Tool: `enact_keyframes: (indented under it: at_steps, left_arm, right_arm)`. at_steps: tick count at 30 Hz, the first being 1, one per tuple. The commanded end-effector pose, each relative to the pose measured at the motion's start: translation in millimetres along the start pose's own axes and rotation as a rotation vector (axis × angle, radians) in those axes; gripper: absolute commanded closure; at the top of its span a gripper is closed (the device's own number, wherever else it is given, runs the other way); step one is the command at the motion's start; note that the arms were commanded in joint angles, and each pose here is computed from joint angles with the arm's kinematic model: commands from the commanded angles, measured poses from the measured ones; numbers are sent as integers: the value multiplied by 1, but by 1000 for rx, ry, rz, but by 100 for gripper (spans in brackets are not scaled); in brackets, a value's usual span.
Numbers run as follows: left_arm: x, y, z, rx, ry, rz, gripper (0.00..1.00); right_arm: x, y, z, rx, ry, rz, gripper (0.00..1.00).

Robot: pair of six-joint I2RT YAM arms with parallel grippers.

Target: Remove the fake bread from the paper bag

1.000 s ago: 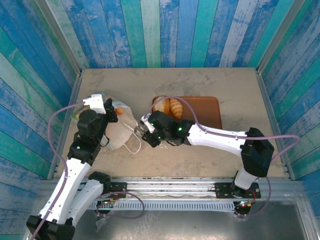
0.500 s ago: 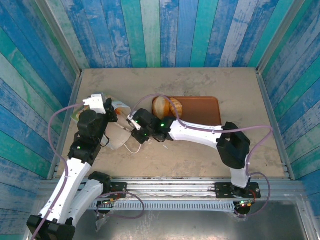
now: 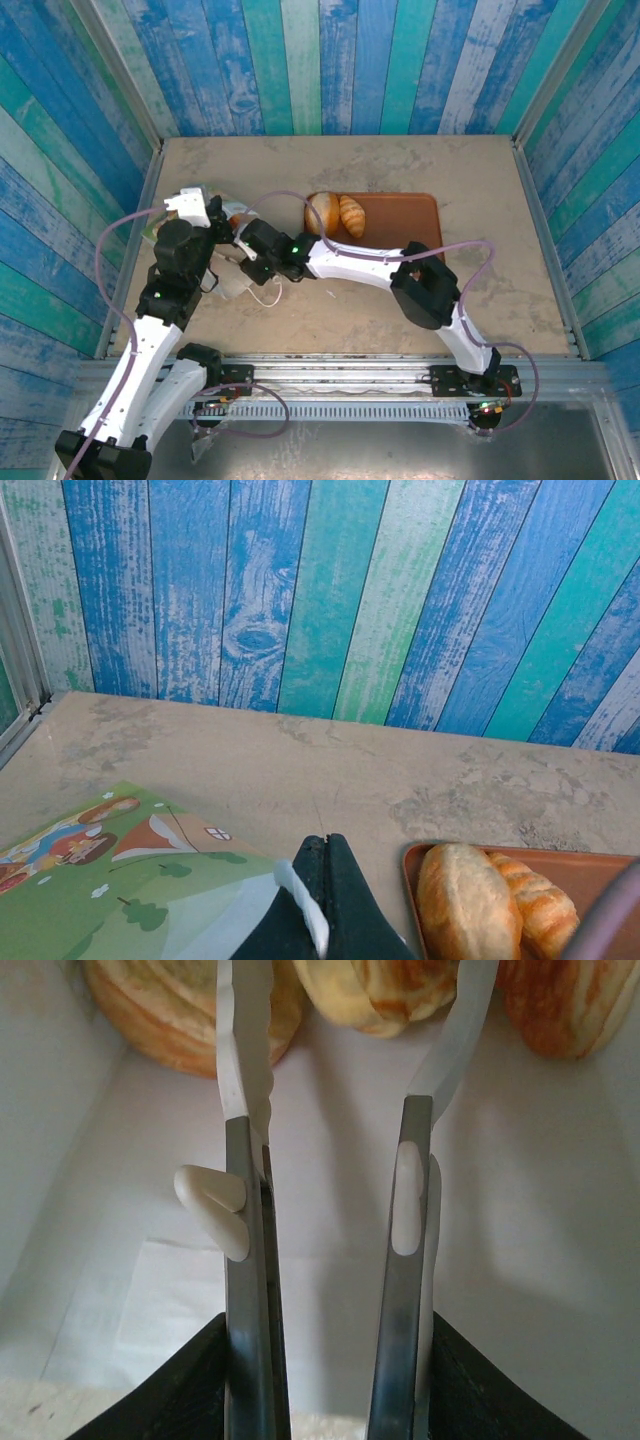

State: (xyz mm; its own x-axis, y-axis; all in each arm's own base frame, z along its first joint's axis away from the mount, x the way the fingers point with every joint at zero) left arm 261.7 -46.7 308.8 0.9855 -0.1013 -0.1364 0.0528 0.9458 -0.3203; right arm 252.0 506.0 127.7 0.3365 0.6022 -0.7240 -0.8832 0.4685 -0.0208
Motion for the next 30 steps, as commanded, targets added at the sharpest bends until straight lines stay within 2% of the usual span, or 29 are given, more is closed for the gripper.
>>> enact_keyframes:
  at_steps: [1, 2, 4, 5, 9, 12, 19, 25, 30]
  left_arm:
    - [0, 0, 6, 3, -34, -1, 100]
    - [0, 0, 6, 0, -34, -2, 100]
    - [-1, 0, 6, -1, -33, -2, 100]
    - [-1, 1, 6, -1, -34, 0, 100]
    - [-1, 2, 7, 0, -32, 12, 100]
    - [-1, 2, 7, 0, -31, 12, 100]
    - [-1, 2, 8, -1, -27, 15, 100]
    - [-2, 2, 6, -4, -17, 14, 100]
    - [0, 0, 3, -2, 0, 5, 100]
  right_arm:
    - [5, -6, 11, -22, -32, -59, 54]
    - [7, -7, 11, -16, -33, -71, 58]
    - [6, -6, 11, -10, -30, -65, 74]
    - [4, -5, 12, -4, -32, -55, 75]
    - [-11, -6, 11, 28, -25, -58, 73]
    - [-28, -5, 6, 70, -30, -31, 75]
    - [-67, 24, 1, 190, -113, 312, 75]
    - [-82, 32, -14, 345, -146, 532, 73]
    - [-85, 32, -21, 397, -143, 591, 73]
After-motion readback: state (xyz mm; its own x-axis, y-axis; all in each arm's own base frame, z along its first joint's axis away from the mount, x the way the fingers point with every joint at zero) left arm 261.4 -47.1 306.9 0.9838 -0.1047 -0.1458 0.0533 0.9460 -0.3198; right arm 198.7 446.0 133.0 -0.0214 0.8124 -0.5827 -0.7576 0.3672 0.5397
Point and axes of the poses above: each hand's point on the last joint's axis, 136 mm out from that joint toward the fingers, its own x axis out along the fingers, its own y axis along the line the jaws close on, z = x × y, the point moved 4 cm from there along -x, back along the fingers, and after that the axes turned 8 degrees about -x, right-handed, at the moved point
